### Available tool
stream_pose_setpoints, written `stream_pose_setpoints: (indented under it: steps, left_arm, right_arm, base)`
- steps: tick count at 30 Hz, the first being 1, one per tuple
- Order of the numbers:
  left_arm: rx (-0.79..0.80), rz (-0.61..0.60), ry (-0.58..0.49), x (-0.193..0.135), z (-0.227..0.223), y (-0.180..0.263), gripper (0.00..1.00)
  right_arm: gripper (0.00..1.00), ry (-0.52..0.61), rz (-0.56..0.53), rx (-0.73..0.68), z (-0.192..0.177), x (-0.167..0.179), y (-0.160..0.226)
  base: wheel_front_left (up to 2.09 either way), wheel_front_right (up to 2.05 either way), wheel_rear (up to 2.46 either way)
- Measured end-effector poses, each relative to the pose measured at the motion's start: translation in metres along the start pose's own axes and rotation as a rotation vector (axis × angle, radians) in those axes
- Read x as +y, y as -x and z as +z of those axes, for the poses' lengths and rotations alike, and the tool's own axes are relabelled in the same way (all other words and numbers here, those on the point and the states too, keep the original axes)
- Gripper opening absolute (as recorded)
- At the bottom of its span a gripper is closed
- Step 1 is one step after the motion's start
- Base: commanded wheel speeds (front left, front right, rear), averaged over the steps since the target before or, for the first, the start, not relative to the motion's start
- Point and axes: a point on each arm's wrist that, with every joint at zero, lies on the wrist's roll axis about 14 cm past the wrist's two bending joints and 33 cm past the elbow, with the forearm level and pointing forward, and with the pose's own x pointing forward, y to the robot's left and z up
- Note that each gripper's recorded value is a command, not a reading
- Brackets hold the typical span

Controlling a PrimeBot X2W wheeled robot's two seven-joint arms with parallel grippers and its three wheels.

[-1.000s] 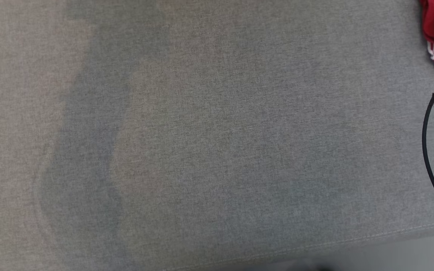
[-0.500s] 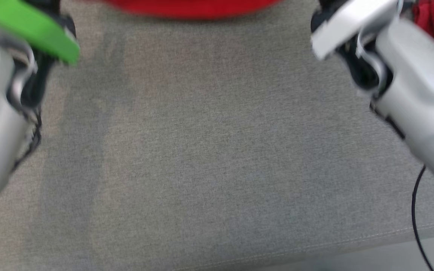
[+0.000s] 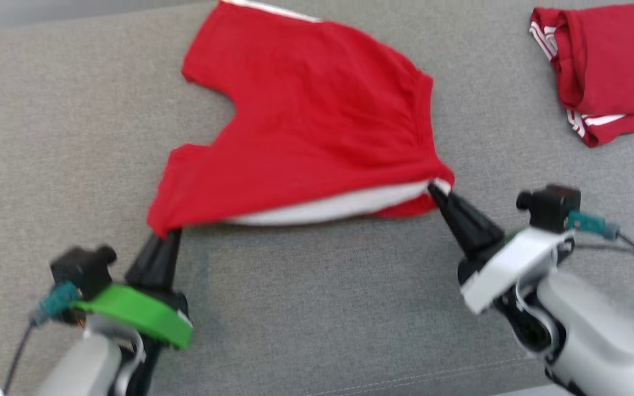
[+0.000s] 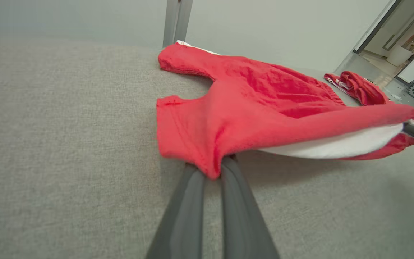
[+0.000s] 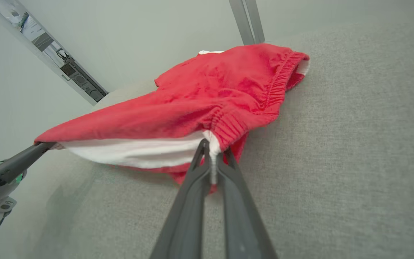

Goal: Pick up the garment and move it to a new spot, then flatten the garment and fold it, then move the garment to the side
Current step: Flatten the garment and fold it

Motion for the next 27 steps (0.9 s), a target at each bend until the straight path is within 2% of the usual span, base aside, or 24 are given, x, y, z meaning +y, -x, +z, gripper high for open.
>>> stream_pose_setpoints:
  steps: [8,15,21,27]
  left_arm:
    - [0.063,0.046,0.014,-0.01,-0.031,0.055,0.0]
    - [0.043,0.038,-0.002,-0.015,-0.025,0.072,0.0]
    - [0.058,-0.009,-0.044,-0.02,-0.019,0.062,0.0]
    - [0.061,-0.135,-0.197,-0.027,0.012,0.016,0.0]
  right_arm:
    - [0.0,-0.046,-0.009,0.044,-0.032,0.021,0.053]
    - [0.0,-0.07,-0.012,0.072,-0.048,0.033,0.085]
    - [0.0,-0.067,-0.028,0.041,-0.043,0.032,0.086]
    - [0.0,-0.025,-0.043,-0.048,-0.012,0.019,0.063]
  base:
    - [0.0,0.0,0.0]
    - [0.0,0.0,0.0]
    - [0.0,0.0,0.0]
    - [0.0,0.0,0.0]
